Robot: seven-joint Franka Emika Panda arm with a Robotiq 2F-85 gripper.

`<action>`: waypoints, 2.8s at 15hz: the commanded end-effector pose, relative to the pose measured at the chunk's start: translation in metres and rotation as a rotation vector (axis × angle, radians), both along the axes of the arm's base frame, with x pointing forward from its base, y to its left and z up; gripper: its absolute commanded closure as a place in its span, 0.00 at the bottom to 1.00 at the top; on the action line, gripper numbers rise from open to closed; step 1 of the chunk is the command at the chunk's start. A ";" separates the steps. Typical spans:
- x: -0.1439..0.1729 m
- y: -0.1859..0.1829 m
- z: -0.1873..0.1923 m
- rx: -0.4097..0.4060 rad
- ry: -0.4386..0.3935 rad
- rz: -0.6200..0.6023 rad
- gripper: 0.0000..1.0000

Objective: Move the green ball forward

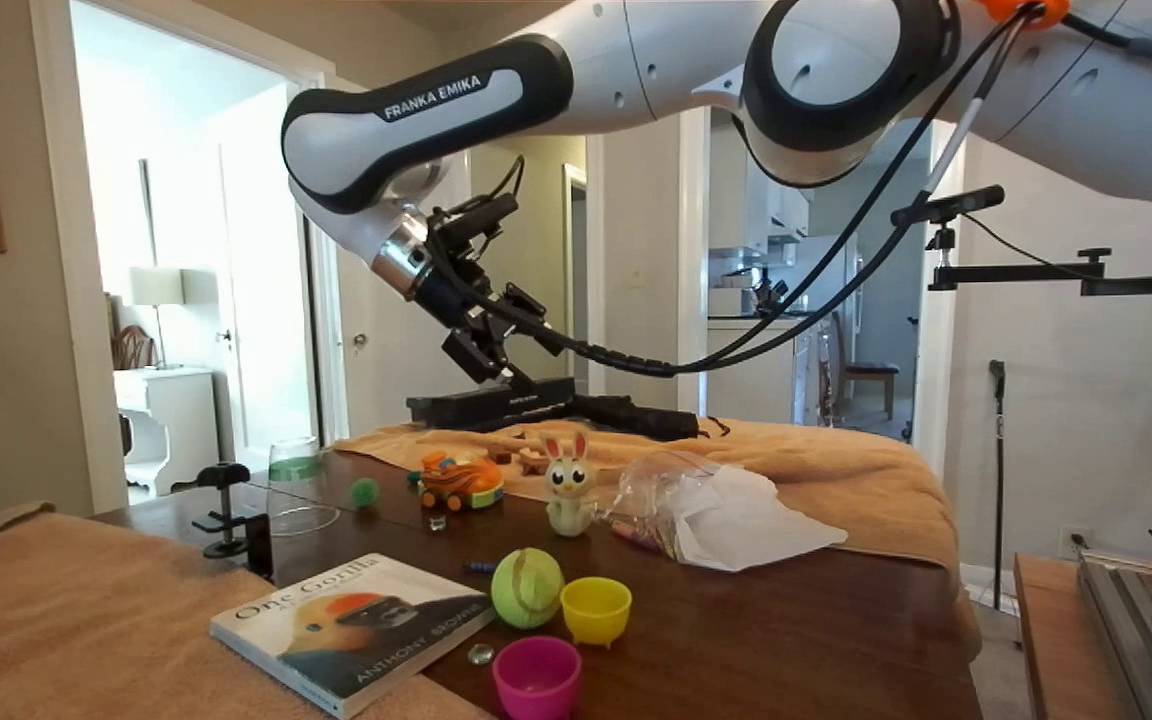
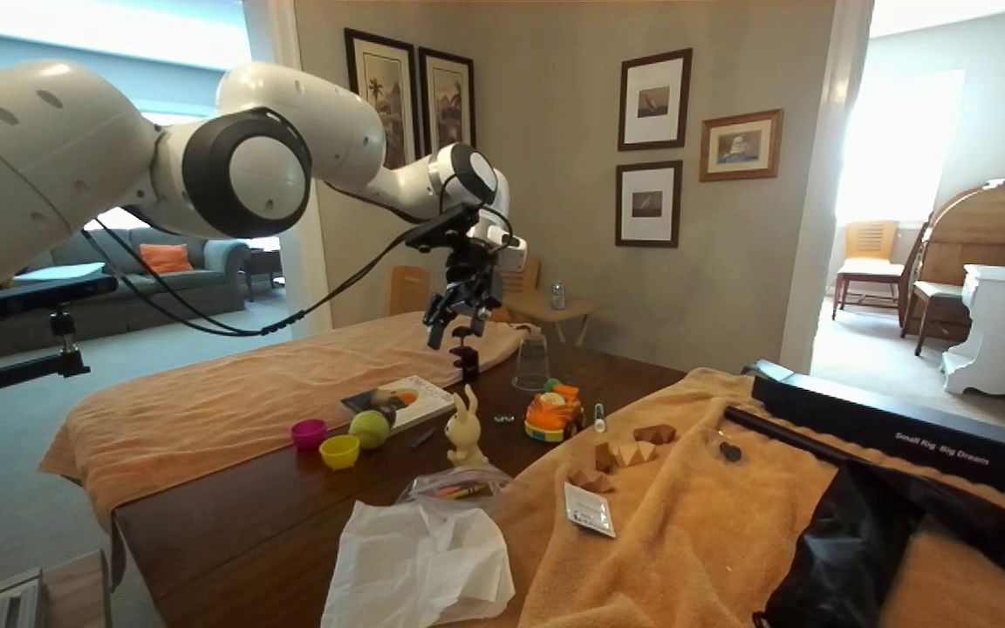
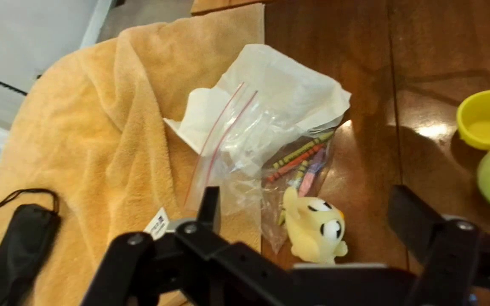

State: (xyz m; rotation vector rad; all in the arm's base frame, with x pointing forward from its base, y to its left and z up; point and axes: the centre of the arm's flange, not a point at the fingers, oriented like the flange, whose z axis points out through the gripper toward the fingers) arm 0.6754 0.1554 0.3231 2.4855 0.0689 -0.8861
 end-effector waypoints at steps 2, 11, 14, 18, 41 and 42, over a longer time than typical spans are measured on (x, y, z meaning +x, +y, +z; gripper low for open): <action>0.032 0.015 0.007 -0.157 -0.091 0.170 0.00; 0.022 0.032 0.034 -0.047 -0.267 -0.158 0.00; 0.021 0.038 0.037 0.010 -0.408 0.031 0.00; 0.029 0.039 0.031 0.009 -0.340 -0.014 0.00; 0.056 0.045 0.046 0.334 -0.565 -0.054 0.00; 0.054 0.042 0.047 0.330 -0.558 -0.056 0.00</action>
